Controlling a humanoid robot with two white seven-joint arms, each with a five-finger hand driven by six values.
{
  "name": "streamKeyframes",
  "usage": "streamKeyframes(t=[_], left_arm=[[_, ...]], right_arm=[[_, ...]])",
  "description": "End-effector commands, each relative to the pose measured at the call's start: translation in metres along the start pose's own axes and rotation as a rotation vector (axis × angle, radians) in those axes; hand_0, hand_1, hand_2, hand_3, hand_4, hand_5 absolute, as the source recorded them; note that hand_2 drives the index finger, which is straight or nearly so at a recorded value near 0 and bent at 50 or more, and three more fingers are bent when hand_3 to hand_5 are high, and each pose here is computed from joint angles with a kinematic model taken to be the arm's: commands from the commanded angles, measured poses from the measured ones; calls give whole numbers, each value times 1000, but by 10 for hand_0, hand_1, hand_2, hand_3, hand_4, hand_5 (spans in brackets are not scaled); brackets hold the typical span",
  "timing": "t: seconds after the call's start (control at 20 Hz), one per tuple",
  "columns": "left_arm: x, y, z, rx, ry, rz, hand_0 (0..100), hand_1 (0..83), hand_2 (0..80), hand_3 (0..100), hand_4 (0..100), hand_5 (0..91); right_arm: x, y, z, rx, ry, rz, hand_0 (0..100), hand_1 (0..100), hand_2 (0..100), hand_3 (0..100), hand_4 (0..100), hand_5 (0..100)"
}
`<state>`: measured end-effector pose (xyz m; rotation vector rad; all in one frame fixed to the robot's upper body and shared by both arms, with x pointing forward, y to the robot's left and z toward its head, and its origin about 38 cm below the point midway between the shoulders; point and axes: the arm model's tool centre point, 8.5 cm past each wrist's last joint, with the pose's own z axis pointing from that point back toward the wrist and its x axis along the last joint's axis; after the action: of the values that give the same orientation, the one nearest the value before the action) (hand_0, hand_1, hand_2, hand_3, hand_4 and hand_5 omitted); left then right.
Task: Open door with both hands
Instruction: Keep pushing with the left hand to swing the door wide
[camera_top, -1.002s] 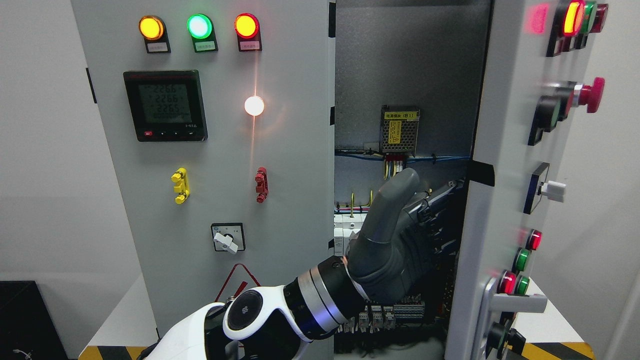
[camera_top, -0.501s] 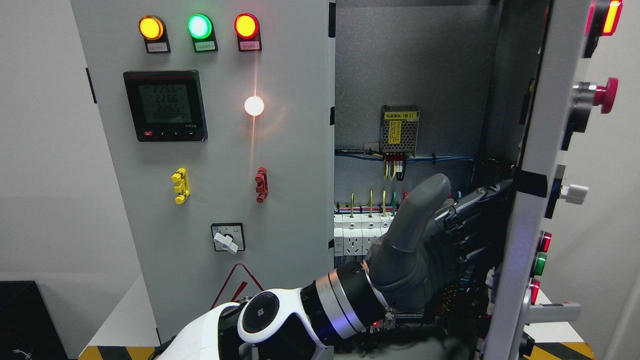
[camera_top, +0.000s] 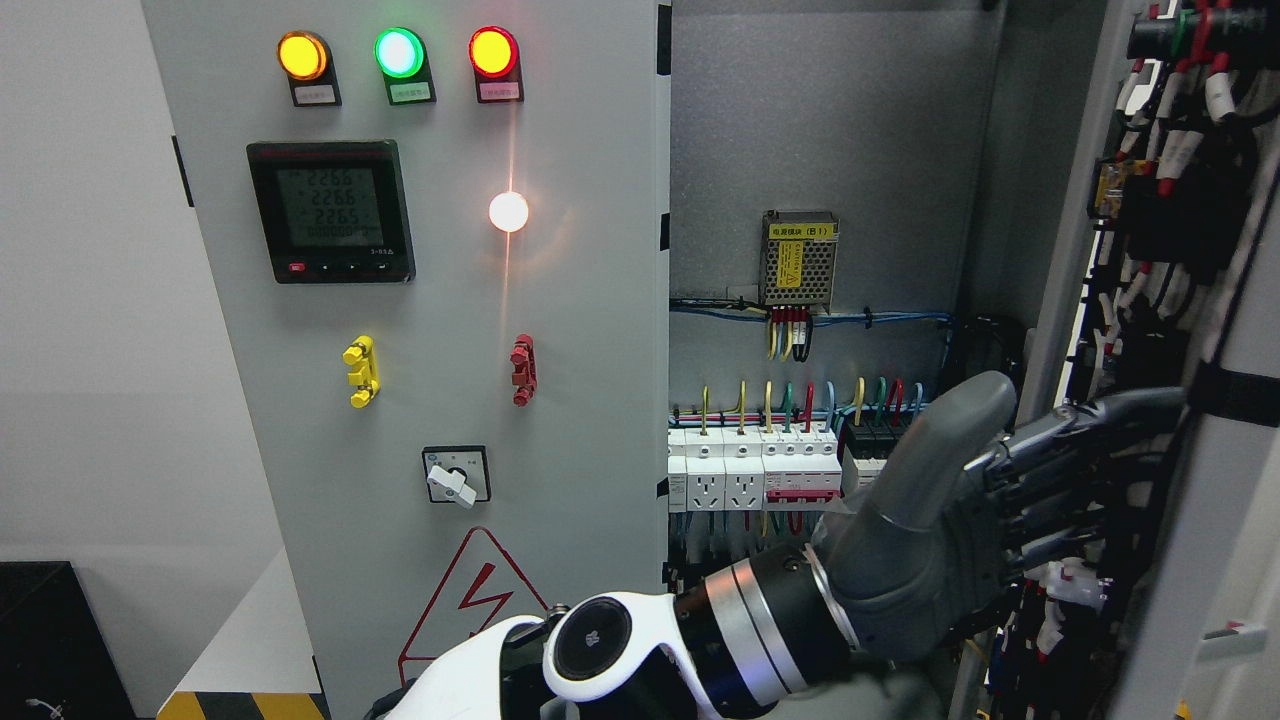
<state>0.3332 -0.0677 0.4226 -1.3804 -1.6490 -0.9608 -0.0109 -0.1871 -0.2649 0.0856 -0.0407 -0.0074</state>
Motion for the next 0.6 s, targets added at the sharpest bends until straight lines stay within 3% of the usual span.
streamKeyframes(t=[0.0, 0.55], left_arm=[[-13, -26, -34, -65, -1, 47, 0, 0, 0, 0, 0, 0], [-21, -41, -65, -96, 8, 66, 0, 0, 0, 0, 0, 0]], right_arm=[[0, 0, 0, 0, 1, 14, 191, 0, 0, 0, 0, 0], [0, 0, 0, 0, 1, 12, 191, 0, 0, 0, 0, 0]])
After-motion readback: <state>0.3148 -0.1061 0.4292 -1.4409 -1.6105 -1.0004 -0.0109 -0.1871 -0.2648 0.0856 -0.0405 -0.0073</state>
